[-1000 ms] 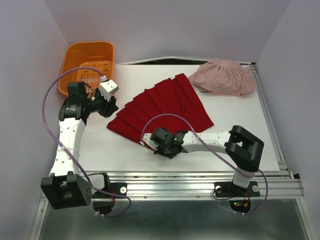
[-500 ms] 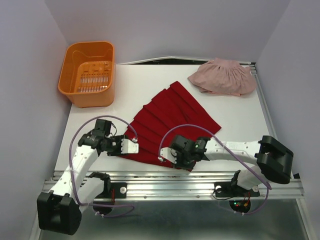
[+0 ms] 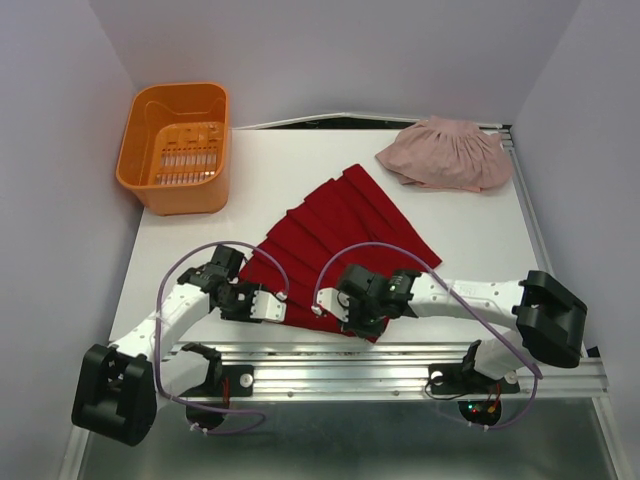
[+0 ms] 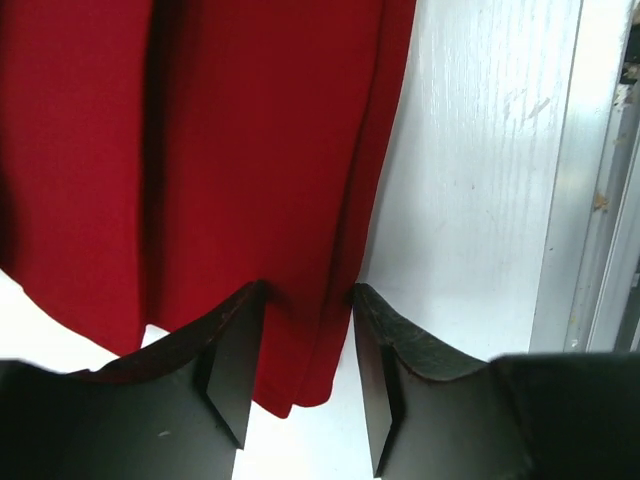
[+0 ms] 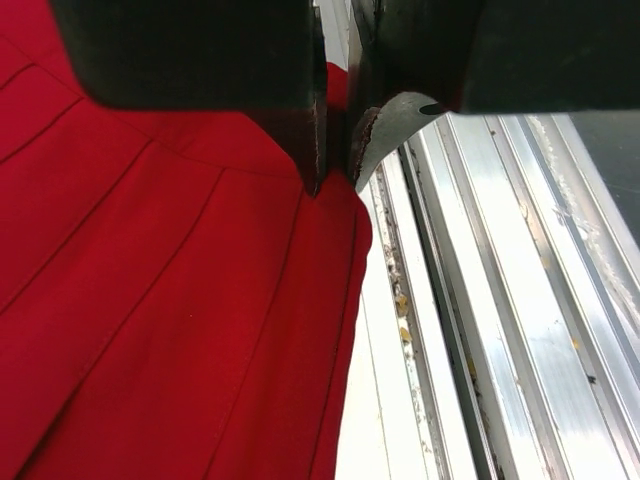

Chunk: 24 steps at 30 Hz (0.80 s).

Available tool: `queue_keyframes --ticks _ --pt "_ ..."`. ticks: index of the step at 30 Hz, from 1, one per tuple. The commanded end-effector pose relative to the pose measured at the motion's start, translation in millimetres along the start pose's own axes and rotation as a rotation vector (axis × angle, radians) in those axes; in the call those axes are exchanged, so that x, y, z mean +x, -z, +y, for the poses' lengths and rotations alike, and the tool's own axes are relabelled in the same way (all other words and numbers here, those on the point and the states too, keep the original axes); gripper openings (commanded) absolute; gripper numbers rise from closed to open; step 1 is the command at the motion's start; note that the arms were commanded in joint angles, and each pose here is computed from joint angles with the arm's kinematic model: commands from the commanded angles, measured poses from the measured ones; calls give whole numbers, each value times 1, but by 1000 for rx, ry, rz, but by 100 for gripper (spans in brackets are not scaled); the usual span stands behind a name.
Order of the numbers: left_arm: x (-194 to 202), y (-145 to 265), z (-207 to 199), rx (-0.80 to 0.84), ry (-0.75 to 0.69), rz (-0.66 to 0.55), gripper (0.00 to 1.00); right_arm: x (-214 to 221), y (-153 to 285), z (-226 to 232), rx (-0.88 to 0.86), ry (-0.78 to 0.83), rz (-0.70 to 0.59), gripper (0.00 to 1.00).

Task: Fold and stack the skirts
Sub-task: Fold the skirt

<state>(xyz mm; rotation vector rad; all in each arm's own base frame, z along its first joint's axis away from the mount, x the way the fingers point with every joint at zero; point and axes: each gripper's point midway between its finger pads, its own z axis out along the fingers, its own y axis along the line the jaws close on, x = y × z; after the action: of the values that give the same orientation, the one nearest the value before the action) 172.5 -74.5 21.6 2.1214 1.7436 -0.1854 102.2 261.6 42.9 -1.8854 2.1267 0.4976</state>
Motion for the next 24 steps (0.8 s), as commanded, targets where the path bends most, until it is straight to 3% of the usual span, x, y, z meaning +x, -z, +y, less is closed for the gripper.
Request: queue_keyframes --ticks 1,4,8,9,19,24 --pt "13 -6 1 -29 -13 57 44 -23 9 -1 -17 -16 -63 1" --pt "12 -5 6 -57 17 52 26 -25 10 3 -38 -16 -68 1" --pt "-13 29 30 -159 44 -31 8 -34 16 17 -111 -24 -101 1" --pt "-19 41 32 -191 46 -48 0 -38 18 23 -146 -27 -117 1" --pt "-57 166 79 -621 191 -159 0 -77 40 53 -318 -124 -222 1" --pt "-81 241 124 -896 239 -275 0 -109 65 46 -302 -156 -308 1"
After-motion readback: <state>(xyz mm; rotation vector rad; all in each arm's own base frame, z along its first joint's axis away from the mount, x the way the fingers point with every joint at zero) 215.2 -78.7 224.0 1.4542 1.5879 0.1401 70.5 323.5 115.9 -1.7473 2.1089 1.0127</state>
